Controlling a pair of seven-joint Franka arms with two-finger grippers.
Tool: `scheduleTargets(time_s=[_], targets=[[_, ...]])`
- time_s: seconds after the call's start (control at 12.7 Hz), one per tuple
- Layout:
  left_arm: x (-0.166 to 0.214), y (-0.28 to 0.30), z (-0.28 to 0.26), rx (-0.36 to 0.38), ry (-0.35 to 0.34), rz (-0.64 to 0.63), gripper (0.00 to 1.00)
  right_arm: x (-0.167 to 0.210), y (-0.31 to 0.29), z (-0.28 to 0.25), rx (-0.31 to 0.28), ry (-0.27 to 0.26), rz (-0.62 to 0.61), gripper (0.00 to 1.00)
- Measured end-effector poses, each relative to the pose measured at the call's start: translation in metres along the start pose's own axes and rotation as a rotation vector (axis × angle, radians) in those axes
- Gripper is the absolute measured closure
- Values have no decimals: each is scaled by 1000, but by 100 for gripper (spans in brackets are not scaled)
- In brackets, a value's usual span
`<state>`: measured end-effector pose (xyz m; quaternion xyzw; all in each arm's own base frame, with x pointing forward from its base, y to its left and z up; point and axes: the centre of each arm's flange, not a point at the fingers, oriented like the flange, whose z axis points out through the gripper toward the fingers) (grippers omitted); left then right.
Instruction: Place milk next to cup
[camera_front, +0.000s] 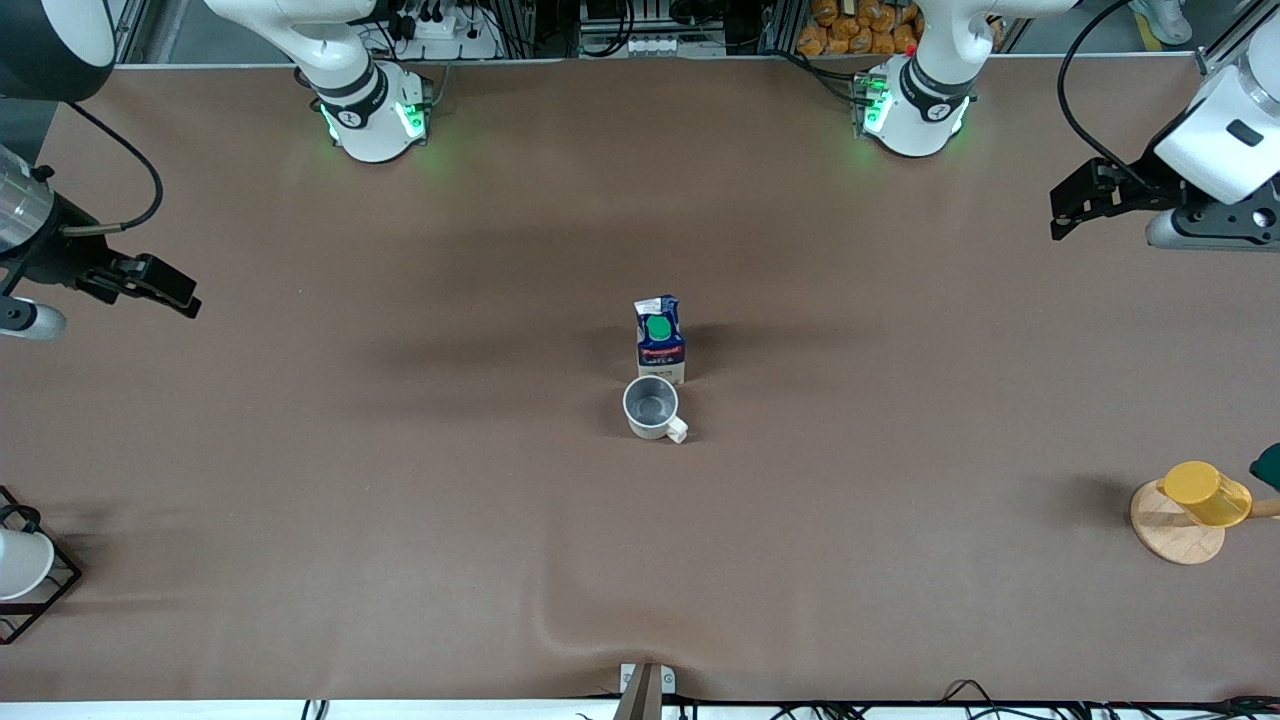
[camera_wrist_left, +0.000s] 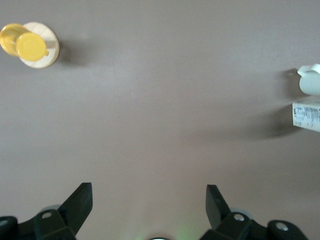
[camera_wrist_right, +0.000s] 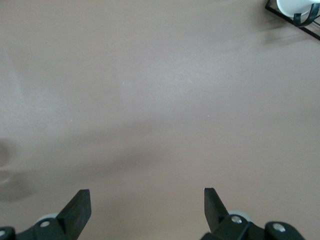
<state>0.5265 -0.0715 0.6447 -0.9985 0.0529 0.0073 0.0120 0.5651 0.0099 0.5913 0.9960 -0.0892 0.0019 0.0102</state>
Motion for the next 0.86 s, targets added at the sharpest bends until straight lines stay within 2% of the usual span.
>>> scheduleTargets(time_s=[0.31, 0.86], targets=[[-1, 2, -8, 0, 14, 11, 0, -1, 0, 0, -1, -5, -46, 0], [-1, 3, -11, 0, 14, 10, 0, -1, 0, -1, -1, -4, -48, 0]])
